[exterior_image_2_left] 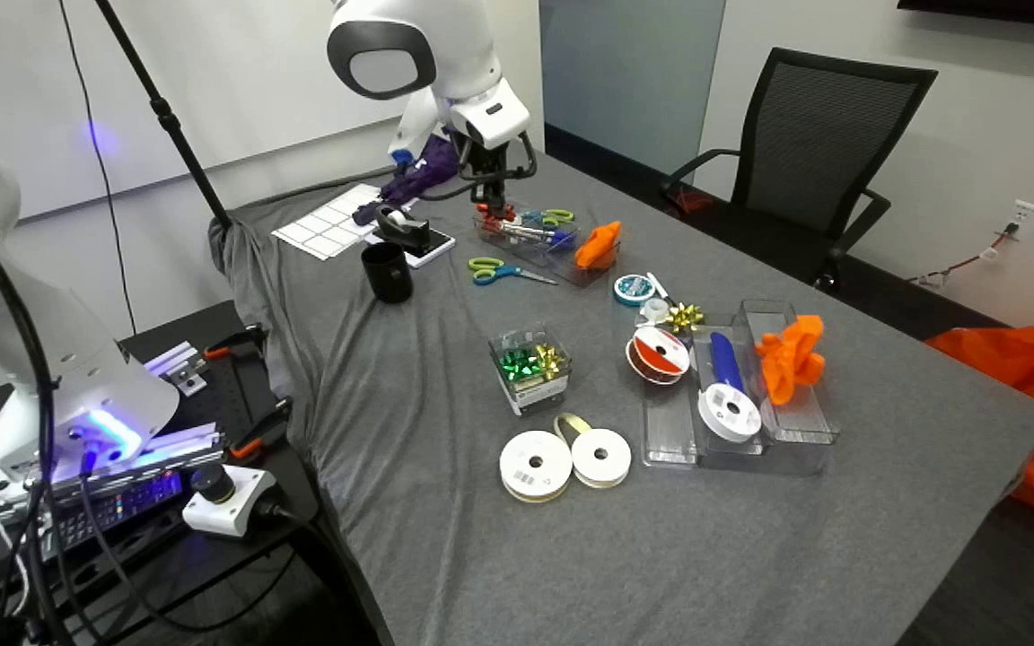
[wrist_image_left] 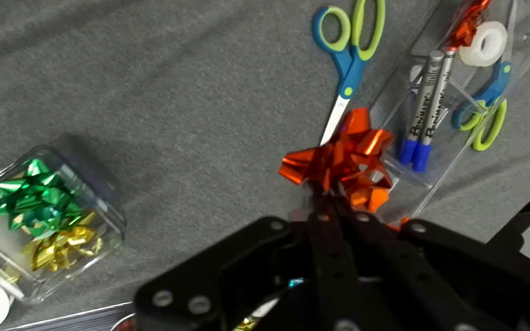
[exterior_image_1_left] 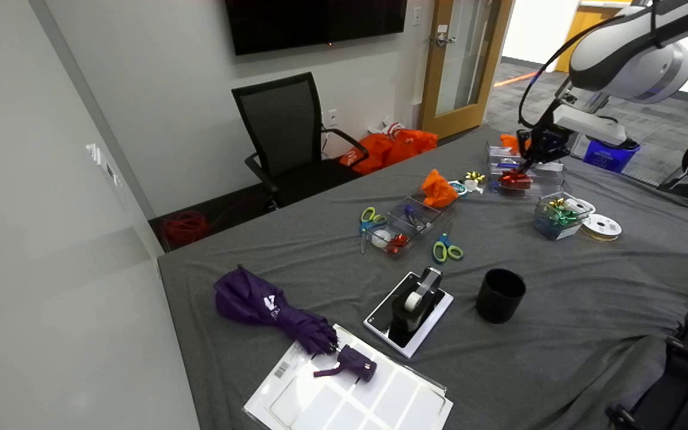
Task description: Move the decoration to the clear object on the left
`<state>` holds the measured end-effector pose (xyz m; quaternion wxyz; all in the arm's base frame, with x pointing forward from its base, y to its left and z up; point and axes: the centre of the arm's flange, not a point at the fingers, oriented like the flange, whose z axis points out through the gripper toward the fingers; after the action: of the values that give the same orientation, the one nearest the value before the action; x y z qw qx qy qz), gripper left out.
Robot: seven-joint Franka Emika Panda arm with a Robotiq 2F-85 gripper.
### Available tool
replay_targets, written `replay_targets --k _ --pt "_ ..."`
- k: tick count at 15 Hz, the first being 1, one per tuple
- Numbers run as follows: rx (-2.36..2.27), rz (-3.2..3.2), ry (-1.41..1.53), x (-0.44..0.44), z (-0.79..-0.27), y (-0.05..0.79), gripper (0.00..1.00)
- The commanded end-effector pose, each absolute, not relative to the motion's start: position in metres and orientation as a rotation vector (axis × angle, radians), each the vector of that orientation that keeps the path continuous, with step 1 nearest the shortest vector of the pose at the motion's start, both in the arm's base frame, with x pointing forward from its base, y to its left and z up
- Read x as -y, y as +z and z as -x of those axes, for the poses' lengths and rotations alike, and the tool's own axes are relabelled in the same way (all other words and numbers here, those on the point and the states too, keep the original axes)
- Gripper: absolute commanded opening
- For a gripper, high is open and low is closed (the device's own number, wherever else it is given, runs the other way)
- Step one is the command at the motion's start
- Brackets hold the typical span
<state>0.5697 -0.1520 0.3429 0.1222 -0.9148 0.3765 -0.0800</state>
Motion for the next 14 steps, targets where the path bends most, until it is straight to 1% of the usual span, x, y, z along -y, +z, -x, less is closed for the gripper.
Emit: replay_targets --k 1,6,14 --pt "-1.186 2.662 -0.244 0.080 -0.604 0.345 0.00" --pt "-1.300 2.555 -0.263 0.000 -0.645 0.332 0.00" --pt "-1.524 2.513 -0.253 -0.039 -0.703 0.268 0.00"
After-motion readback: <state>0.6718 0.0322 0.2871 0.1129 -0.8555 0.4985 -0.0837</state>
